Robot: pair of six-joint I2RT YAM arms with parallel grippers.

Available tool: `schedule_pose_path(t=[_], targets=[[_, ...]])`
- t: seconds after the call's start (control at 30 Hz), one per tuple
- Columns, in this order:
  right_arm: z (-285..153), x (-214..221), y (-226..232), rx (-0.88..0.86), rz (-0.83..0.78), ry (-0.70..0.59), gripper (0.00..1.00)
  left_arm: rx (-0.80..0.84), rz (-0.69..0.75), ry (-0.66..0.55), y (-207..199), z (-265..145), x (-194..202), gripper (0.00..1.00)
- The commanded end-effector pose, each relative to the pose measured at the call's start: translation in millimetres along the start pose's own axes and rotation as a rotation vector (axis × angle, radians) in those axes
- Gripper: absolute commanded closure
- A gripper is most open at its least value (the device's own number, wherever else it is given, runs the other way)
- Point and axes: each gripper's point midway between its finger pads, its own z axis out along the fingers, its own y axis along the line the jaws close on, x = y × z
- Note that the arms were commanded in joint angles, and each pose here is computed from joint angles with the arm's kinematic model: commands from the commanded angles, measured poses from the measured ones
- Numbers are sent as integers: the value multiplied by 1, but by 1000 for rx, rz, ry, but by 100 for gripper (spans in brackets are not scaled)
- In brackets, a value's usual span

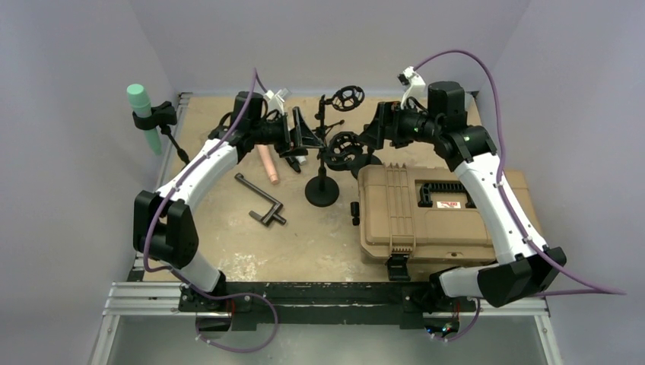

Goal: Remove the microphone from the stand

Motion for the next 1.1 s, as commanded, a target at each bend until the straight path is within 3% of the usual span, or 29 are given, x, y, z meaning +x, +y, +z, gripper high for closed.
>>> schedule_pose_path(t=[0.0, 0.53, 1.07], targets=[[-3, -9, 2, -7, -23, -50, 17, 6, 41, 10, 1, -5, 8, 16], [-11, -20, 12, -30, -31, -94, 17, -269, -12, 83, 77, 16, 40, 27], [-6, -13, 8, -28, -26, -83, 17, -412, 10, 112, 105, 19, 49, 34]])
